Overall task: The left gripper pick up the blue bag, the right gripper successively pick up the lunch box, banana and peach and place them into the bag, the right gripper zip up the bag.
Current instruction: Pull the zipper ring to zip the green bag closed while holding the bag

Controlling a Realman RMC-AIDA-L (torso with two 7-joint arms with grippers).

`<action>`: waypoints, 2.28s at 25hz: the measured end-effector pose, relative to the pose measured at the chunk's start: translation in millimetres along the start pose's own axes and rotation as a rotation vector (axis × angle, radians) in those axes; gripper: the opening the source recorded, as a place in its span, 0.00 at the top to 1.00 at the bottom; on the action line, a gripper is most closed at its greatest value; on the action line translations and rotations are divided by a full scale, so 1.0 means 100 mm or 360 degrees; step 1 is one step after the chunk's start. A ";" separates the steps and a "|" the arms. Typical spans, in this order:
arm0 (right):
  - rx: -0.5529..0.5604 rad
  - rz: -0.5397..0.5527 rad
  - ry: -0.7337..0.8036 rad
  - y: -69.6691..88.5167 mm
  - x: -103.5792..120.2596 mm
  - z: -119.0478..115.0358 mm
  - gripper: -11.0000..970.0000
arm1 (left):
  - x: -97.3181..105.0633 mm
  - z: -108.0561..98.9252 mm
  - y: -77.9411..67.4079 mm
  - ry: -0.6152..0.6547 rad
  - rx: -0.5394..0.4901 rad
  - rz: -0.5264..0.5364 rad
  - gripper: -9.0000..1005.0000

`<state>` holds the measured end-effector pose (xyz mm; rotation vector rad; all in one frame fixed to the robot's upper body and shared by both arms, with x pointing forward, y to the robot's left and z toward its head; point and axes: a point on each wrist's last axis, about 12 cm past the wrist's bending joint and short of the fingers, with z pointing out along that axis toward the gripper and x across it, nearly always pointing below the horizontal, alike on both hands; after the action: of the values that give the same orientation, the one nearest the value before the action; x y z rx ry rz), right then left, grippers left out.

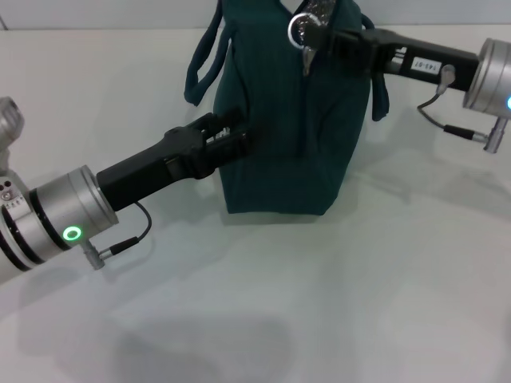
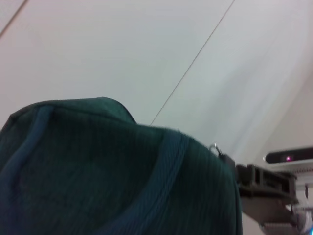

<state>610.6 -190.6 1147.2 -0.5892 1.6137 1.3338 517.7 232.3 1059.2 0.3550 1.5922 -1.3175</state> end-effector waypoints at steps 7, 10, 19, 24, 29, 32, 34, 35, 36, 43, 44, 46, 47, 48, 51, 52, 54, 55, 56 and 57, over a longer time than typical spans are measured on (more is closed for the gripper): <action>-0.0044 -0.0010 0.0070 0.04 0.06 0.08 0.98 | -0.07 0.03 0.02 -0.0063 -0.0010 -0.0002 0.12; -0.0042 -0.0014 0.0077 0.04 0.07 0.09 0.98 | -0.07 0.03 0.02 -0.0078 -0.0018 -0.0004 0.12; -0.0052 -0.0025 0.0119 0.06 0.12 0.12 0.98 | -0.09 -0.01 0.03 -0.0130 -0.0042 -0.0007 0.12; -0.0054 -0.0025 0.0120 0.06 0.12 0.13 0.98 | -0.07 -0.01 0.03 -0.0104 -0.0042 -0.0007 0.14; -0.0053 -0.0024 0.0120 0.06 0.12 0.13 0.98 | -0.03 -0.01 0.02 -0.0074 -0.0033 -0.0019 0.26; -0.0053 -0.0024 0.0120 0.06 0.12 0.13 0.98 | -0.03 -0.01 0.02 -0.0072 -0.0033 -0.0030 0.35; -0.0053 -0.0024 0.0120 0.06 0.12 0.12 0.98 | -0.04 -0.01 0.02 -0.0072 -0.0034 -0.0035 0.45; -0.0053 -0.0023 0.0120 0.06 0.12 0.12 0.98 | -0.04 -0.01 0.02 -0.0072 -0.0034 -0.0035 0.50; -0.0053 -0.0023 0.0120 0.06 0.12 0.12 0.98 | -0.04 -0.01 0.02 -0.0074 -0.0034 -0.0035 0.54; -0.0053 -0.0019 0.0113 0.06 0.12 0.12 0.98 | -0.05 -0.02 0.02 -0.0079 -0.0036 -0.0035 0.83; -0.0055 -0.0018 0.0111 0.06 0.12 0.11 0.98 | -0.05 -0.01 0.02 -0.0078 -0.0035 -0.0035 0.84; -0.0060 -0.0015 0.0106 0.07 0.12 0.11 0.98 | -0.05 -0.01 0.02 -0.0076 -0.0032 -0.0033 0.86; -0.0063 -0.0013 0.0102 0.07 0.12 0.10 0.98 | -0.05 -0.01 0.02 -0.0074 -0.0030 -0.0029 0.87; -0.0066 -0.0011 0.0096 0.07 0.12 0.10 0.98 | -0.05 0.00 0.02 -0.0073 -0.0029 -0.0027 0.88; -0.0091 -0.0003 0.0065 0.09 0.11 0.08 0.98 | -0.04 0.02 0.01 -0.0060 -0.0010 -0.0018 0.92; -0.0099 -0.0003 0.0055 0.10 0.10 0.07 0.98 | -0.04 0.02 0.00 -0.0051 -0.0003 -0.0016 0.92; -0.0111 -0.0004 0.0035 0.11 0.08 0.06 0.98 | -0.03 0.04 -0.01 -0.0031 0.0012 -0.0009 0.93; -0.0116 -0.0005 0.0025 0.11 0.07 0.06 0.98 | -0.03 0.04 -0.01 -0.0024 0.0016 -0.0003 0.93; -0.0116 -0.0005 0.0009 0.11 0.05 0.04 0.98 | -0.03 0.05 -0.01 -0.0019 0.0019 0.0005 0.94; -0.0115 -0.0005 -0.0008 0.10 0.04 0.03 0.98 | -0.02 0.05 -0.01 -0.0013 0.0023 0.0015 0.94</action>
<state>601.5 -184.1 1149.1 -0.6311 1.5652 1.3946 520.2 228.6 1062.1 0.3656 1.5732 -1.3224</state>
